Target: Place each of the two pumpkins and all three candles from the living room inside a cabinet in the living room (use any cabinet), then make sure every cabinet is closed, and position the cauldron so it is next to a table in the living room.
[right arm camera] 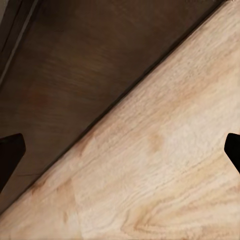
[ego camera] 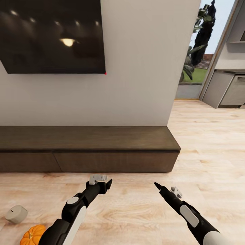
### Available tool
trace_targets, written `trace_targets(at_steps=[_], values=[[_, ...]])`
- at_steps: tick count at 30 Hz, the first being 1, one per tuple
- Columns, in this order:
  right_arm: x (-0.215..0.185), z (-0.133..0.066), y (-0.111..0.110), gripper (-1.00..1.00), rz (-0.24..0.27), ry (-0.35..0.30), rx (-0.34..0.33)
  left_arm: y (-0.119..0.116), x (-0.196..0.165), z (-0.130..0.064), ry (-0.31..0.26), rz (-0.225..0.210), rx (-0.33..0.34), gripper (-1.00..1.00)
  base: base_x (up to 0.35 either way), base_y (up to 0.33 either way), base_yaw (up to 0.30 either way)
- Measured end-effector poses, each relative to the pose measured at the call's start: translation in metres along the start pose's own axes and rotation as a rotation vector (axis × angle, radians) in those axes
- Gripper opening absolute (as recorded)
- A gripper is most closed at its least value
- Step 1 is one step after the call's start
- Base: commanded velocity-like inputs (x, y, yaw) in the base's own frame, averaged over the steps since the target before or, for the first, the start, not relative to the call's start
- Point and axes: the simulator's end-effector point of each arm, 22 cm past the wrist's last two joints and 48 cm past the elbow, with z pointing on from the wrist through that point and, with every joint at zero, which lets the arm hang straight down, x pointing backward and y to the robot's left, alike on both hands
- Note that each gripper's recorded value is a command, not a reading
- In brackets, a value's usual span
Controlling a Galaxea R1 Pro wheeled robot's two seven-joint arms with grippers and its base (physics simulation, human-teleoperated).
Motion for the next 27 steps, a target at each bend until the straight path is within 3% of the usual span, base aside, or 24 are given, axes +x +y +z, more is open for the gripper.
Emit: trace_targets(at_steps=[9, 27], values=[[0.000, 0.000, 0.000, 1.00, -0.001, 0.000, 0.000, -0.001, -0.002, -0.001, -0.002, 0.002, 0.001, 1.00, 0.147, -0.012, 0.000], [0.000, 0.000, 0.000, 1.00, 0.001, 0.000, 0.001, -0.013, 0.001, 0.000, 0.006, 0.011, 0.023, 1.00, 0.195, -0.171, 0.000]])
